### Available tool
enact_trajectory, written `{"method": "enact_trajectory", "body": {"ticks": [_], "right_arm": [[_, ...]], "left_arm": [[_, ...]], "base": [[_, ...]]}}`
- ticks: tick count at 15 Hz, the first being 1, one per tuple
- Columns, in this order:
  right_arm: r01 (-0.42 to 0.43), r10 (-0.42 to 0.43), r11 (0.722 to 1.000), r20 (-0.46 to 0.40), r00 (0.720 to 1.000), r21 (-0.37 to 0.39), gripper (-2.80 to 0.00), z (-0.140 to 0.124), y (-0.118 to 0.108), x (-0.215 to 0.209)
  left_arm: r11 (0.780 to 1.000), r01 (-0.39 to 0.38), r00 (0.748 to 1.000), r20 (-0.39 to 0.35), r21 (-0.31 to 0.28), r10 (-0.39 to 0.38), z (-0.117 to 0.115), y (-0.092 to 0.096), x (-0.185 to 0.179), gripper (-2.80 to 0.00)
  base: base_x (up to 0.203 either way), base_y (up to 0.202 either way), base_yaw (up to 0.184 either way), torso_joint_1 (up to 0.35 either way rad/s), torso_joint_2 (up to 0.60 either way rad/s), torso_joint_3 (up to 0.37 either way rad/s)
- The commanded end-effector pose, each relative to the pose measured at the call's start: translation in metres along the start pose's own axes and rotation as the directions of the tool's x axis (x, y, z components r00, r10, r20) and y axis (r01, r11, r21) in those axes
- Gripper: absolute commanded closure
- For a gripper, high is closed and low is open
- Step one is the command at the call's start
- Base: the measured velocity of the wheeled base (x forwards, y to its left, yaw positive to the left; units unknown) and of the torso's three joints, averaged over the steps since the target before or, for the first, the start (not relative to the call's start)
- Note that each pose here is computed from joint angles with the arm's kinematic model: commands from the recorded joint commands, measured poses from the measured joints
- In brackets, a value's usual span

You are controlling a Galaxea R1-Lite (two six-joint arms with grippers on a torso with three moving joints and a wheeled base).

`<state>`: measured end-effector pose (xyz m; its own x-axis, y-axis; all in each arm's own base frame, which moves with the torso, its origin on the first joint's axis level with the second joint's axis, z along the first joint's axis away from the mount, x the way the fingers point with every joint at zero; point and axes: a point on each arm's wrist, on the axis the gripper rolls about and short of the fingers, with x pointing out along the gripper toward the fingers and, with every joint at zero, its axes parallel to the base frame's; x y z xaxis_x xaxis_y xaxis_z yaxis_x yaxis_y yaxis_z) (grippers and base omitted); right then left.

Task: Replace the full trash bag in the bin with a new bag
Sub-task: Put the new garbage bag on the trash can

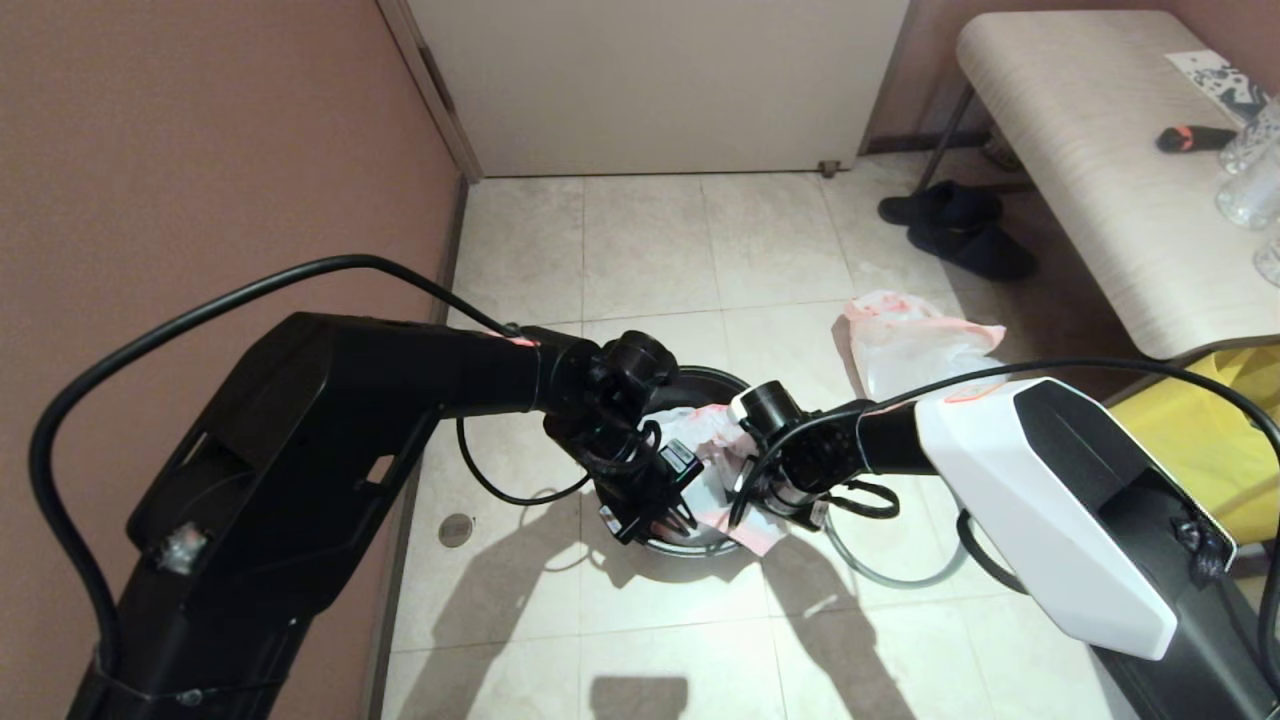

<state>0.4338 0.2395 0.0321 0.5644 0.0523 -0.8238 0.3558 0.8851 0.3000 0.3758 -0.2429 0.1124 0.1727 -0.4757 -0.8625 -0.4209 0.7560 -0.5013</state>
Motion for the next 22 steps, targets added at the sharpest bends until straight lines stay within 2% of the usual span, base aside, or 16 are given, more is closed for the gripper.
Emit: {"method": "enact_trajectory", "body": {"ticks": [1, 3, 7, 14, 16, 17, 22], "right_arm": [[0.004, -0.004, 1.000, -0.001, 1.000, 0.004, 0.00, -0.001, 0.000, 0.001], [0.005, -0.005, 1.000, -0.002, 1.000, 0.003, 0.00, -0.001, 0.000, 0.001], [0.010, -0.010, 1.000, -0.005, 1.000, 0.002, 0.00, -0.002, -0.002, 0.004], [0.015, -0.015, 1.000, -0.009, 1.000, 0.000, 0.00, -0.003, -0.003, 0.007], [0.016, -0.016, 1.000, -0.010, 1.000, 0.000, 0.00, -0.003, -0.003, 0.007], [0.016, -0.016, 1.000, -0.010, 1.000, 0.000, 0.00, -0.004, -0.003, 0.007], [0.015, -0.015, 1.000, -0.010, 1.000, -0.002, 0.00, -0.004, -0.002, 0.007]], "left_arm": [[1.000, -0.001, 1.000, 0.002, -0.008, 0.001, 0.002, 0.000, 0.002, -2.80], [0.999, 0.042, 0.999, 0.020, 0.004, -0.042, 0.008, -0.002, 0.011, -2.80], [0.998, 0.067, 0.997, 0.037, 0.010, -0.067, 0.016, -0.002, 0.030, -2.80], [0.994, 0.112, 0.992, 0.064, 0.011, -0.112, 0.030, 0.000, 0.033, -2.80], [0.992, 0.129, 0.991, 0.046, 0.004, -0.129, 0.036, 0.003, 0.034, -2.80], [0.989, 0.145, 0.989, 0.020, 0.012, -0.145, 0.037, 0.003, 0.032, 0.00], [0.988, 0.154, 0.988, 0.010, 0.032, -0.155, 0.036, 0.002, 0.029, 0.00]], "base": [[0.000, 0.000, 0.000, 0.000, 0.00, 0.000], [0.000, 0.000, 0.000, 0.000, 0.00, 0.000], [0.000, 0.000, 0.000, 0.000, 0.00, 0.000], [0.000, 0.000, 0.000, 0.000, 0.00, 0.000], [0.000, 0.000, 0.000, 0.000, 0.00, 0.000], [0.000, 0.000, 0.000, 0.000, 0.00, 0.000], [0.000, 0.000, 0.000, 0.000, 0.00, 0.000]]}}
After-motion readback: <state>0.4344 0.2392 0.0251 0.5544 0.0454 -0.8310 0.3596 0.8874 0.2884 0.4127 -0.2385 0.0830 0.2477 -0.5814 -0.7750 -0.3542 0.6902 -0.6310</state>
